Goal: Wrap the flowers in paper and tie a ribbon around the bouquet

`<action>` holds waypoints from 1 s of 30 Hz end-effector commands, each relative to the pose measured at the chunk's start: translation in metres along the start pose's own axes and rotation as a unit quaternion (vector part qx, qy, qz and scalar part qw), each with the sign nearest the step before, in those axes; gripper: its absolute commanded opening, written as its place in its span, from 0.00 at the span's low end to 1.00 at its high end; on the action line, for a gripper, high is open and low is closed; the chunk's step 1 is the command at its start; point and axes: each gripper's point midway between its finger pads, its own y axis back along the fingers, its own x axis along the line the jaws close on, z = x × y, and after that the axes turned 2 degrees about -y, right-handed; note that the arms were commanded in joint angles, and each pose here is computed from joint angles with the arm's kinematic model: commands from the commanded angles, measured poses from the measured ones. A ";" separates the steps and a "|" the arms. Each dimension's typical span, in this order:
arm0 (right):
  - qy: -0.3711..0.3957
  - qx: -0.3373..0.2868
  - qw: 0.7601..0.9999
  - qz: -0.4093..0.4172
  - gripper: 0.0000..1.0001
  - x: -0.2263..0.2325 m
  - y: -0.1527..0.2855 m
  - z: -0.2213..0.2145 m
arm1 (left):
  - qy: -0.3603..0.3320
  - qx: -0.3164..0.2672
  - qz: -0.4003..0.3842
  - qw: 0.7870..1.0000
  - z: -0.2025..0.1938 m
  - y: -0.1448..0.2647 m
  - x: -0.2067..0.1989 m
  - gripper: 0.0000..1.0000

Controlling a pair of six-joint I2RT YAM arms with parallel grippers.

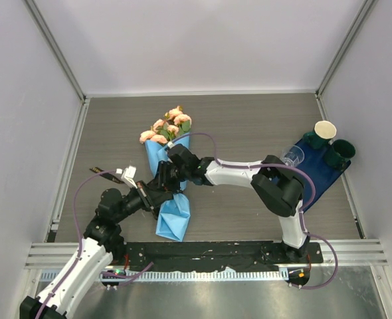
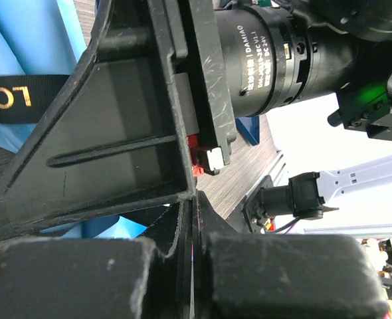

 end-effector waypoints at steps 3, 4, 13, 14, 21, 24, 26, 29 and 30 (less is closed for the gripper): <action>0.102 -0.026 0.993 0.053 0.50 0.057 0.038 0.028 | 0.022 -0.009 -0.023 0.999 0.010 -0.003 -0.016 0.00; 0.101 -0.037 0.993 0.058 0.51 0.060 0.048 0.036 | 0.026 -0.010 -0.017 0.999 0.012 -0.003 -0.017 0.00; 0.121 -0.111 0.984 0.070 0.69 0.062 0.126 0.061 | 0.098 -0.010 0.036 0.995 0.017 -0.008 -0.006 0.00; 0.142 -0.131 0.978 0.078 0.69 0.071 0.143 0.061 | 0.108 -0.006 0.053 0.993 0.015 -0.008 -0.001 0.00; 0.448 -0.136 0.883 0.038 0.69 0.065 0.159 -0.018 | 0.171 0.009 0.151 0.974 0.031 -0.013 0.012 0.00; 0.568 -0.104 0.816 0.029 0.69 0.070 0.135 -0.063 | 0.201 0.047 0.165 0.965 0.034 -0.020 0.013 0.00; 0.610 -0.077 0.788 0.030 0.69 0.070 0.111 -0.079 | 0.199 0.089 0.158 0.963 0.035 -0.021 0.008 0.00; 0.666 -0.042 0.744 0.019 0.68 0.063 0.071 -0.090 | 0.194 0.146 0.201 0.949 0.032 -0.018 0.026 0.00; 0.690 -0.034 0.723 0.015 0.68 0.060 0.062 -0.092 | 0.193 0.154 0.200 0.948 0.035 -0.019 0.027 0.00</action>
